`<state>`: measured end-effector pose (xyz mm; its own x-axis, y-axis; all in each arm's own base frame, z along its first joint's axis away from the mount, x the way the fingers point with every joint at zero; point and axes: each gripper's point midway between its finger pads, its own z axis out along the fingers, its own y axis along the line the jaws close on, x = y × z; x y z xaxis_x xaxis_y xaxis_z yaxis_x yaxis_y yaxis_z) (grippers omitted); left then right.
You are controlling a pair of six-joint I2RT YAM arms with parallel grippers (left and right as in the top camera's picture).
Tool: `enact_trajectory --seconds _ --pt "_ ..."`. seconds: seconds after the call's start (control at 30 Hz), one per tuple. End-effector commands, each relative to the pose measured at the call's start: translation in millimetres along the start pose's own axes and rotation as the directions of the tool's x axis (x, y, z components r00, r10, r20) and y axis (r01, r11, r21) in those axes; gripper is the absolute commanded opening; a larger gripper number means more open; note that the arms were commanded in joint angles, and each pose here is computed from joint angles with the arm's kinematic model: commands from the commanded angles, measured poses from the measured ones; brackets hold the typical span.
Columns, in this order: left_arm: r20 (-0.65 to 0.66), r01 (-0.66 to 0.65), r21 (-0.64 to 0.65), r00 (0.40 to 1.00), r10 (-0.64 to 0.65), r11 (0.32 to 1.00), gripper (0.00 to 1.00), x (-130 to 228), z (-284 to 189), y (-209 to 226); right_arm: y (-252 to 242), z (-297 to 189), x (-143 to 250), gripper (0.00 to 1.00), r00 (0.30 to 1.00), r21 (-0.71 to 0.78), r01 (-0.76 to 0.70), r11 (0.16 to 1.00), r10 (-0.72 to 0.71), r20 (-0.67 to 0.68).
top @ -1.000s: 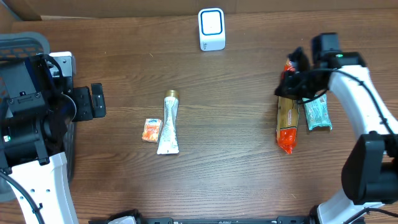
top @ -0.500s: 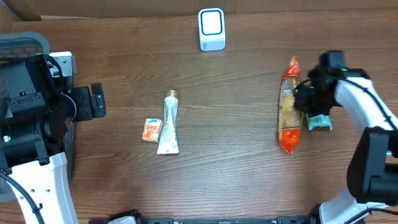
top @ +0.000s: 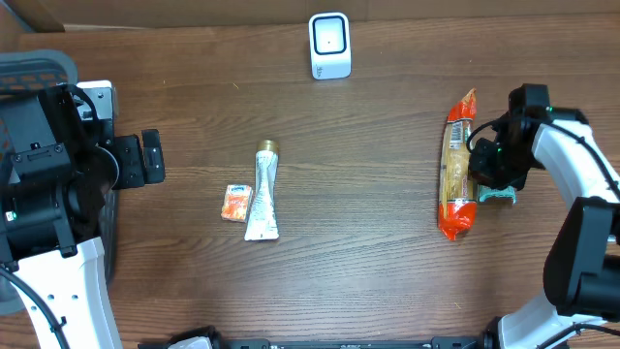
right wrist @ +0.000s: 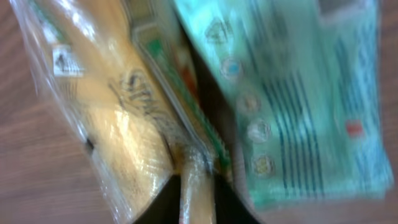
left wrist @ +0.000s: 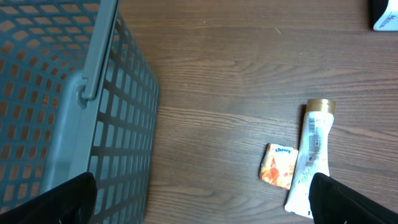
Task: Scan the item barcode
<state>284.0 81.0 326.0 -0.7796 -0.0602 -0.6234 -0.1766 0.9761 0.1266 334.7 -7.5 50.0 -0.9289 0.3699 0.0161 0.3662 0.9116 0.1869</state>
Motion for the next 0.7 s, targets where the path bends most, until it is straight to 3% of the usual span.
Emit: enact_trajectory --seconds 0.0,0.13,0.27,0.47,0.67 --pt "0.014 -0.007 0.001 1.000 0.007 1.000 1.00 -3.7 -2.9 0.9 21.5 -52.1 -30.7 0.26 0.994 -0.023 0.027 0.999 -0.024 0.110" --pt "0.014 -0.008 0.001 1.000 0.008 1.000 1.00 -3.7 -2.9 0.9 71.5 -99.7 -32.8 0.34 0.983 -0.148 0.139 0.979 -0.118 0.143" --pt "0.014 -0.008 0.001 1.000 0.008 1.000 1.00 -3.8 -2.9 0.8 150.7 -118.8 -13.8 0.46 0.931 -0.350 0.360 0.865 -0.307 0.197" --pt "0.014 -0.008 0.001 1.000 0.008 1.000 1.00 -3.7 -2.9 0.9 231.6 -93.8 19.0 0.55 0.832 -0.367 0.555 0.746 -0.496 0.249" --pt "0.014 -0.008 0.001 1.000 0.008 1.000 1.00 -3.7 -2.9 0.9 295.4 -36.9 70.2 0.57 0.746 -0.393 0.654 0.647 -0.637 0.193"
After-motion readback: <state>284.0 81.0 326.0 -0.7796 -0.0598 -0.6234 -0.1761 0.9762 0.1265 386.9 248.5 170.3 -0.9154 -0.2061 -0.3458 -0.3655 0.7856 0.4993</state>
